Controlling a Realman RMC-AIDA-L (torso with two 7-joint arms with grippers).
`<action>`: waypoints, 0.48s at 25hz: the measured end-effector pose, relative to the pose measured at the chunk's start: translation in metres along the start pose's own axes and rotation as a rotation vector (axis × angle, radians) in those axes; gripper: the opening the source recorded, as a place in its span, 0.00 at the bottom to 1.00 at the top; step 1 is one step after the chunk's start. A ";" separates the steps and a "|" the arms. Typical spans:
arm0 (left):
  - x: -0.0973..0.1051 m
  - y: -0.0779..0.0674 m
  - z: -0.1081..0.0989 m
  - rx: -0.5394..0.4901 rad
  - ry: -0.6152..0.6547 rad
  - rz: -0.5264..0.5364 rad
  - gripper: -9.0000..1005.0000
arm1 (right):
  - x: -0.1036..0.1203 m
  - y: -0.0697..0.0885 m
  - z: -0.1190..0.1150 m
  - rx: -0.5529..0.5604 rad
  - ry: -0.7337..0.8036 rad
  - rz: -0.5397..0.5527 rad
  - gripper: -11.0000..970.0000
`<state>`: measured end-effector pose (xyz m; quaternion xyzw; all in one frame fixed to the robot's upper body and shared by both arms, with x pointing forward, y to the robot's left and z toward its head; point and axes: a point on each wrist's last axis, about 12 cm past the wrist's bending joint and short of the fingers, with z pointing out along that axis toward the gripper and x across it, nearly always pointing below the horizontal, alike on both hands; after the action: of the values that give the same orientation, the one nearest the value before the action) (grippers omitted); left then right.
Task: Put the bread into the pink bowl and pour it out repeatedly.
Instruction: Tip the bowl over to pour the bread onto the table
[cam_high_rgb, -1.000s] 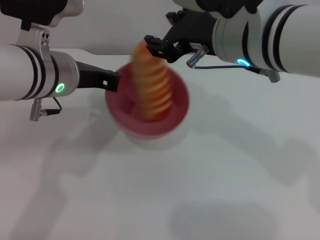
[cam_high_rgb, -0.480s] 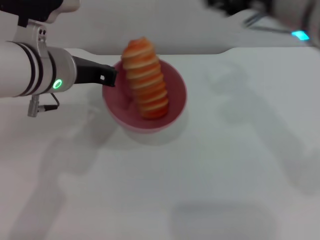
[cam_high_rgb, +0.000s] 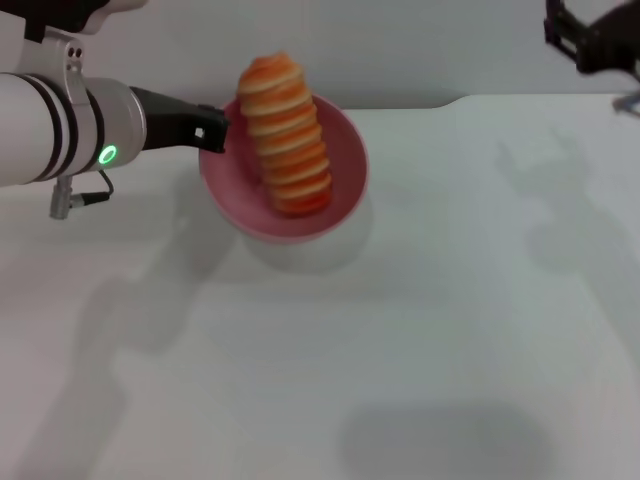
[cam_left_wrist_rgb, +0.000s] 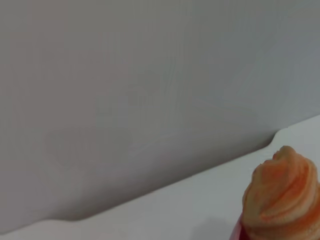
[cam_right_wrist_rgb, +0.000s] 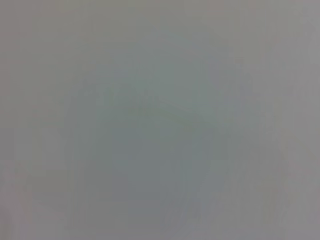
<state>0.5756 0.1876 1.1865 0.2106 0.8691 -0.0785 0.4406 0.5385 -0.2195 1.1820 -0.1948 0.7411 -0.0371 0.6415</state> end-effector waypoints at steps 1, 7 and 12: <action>0.000 0.000 0.000 -0.002 -0.007 0.007 0.04 | 0.006 0.000 -0.002 0.001 -0.016 0.004 0.80; 0.003 0.002 0.000 -0.019 -0.035 0.089 0.04 | 0.033 0.003 -0.004 -0.006 0.001 0.074 0.80; 0.011 -0.006 0.005 -0.092 -0.006 0.274 0.04 | 0.045 0.004 -0.006 -0.011 0.031 0.132 0.80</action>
<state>0.5710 0.1840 1.1747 0.3067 0.8336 0.0216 0.4589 0.5275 -0.2319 1.1398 -0.1486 0.7624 0.0063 0.6298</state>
